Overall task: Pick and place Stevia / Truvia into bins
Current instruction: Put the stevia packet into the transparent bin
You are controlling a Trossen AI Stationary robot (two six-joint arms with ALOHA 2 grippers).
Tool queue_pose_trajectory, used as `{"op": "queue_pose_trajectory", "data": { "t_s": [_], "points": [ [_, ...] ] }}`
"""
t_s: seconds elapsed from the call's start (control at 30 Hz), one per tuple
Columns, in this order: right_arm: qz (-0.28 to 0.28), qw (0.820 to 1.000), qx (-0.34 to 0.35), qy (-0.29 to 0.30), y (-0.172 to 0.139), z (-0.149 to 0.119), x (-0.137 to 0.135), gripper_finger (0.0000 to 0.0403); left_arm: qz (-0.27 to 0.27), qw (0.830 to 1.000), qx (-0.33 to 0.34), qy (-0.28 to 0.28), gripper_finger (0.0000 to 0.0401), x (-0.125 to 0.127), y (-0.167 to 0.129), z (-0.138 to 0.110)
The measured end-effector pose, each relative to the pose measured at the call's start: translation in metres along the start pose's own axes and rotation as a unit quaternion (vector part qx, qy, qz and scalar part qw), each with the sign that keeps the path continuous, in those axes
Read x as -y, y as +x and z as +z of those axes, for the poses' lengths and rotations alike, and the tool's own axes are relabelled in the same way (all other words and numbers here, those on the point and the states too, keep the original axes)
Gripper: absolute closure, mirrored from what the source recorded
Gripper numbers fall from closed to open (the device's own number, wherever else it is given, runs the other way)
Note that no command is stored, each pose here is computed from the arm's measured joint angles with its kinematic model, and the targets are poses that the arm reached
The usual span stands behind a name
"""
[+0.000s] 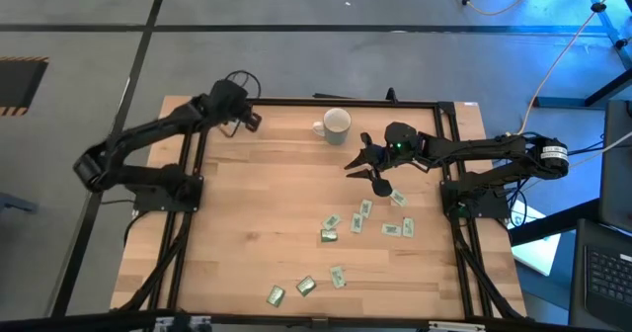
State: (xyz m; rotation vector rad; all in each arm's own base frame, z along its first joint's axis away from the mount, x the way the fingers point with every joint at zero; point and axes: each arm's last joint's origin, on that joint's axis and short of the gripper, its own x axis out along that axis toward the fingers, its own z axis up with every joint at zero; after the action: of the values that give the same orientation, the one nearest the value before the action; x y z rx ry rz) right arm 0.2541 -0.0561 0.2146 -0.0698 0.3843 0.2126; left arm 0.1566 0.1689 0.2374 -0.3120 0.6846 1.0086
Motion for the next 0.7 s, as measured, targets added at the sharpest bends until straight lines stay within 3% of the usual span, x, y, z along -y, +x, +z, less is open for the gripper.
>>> {"op": "queue_pose_trajectory", "data": {
  "t_s": [0.13,0.3,0.4,0.53,0.7],
  "points": [
    [0.000,1.000,0.000,0.000,0.000,0.000,0.000,0.0293,-0.125,0.989,0.062,0.056,0.0319,0.026,-0.027,0.004],
    [-0.001,1.000,0.002,0.003,0.000,0.000,0.000,0.0293,-0.255,0.956,0.119,0.086,0.0318,0.052,-0.045,-0.008],
    [0.000,1.000,0.002,0.004,0.000,0.000,0.000,0.0293,-0.281,0.948,0.105,0.105,0.0319,0.061,-0.047,-0.019],
    [0.000,1.000,0.001,0.003,0.000,0.000,0.000,0.0293,-0.302,0.947,0.065,0.083,0.0322,0.071,-0.041,-0.038],
    [0.000,1.000,-0.003,0.018,0.000,-0.001,0.000,0.0293,-0.364,0.916,0.135,0.099,0.0324,0.091,-0.043,-0.056]
  ]
}}
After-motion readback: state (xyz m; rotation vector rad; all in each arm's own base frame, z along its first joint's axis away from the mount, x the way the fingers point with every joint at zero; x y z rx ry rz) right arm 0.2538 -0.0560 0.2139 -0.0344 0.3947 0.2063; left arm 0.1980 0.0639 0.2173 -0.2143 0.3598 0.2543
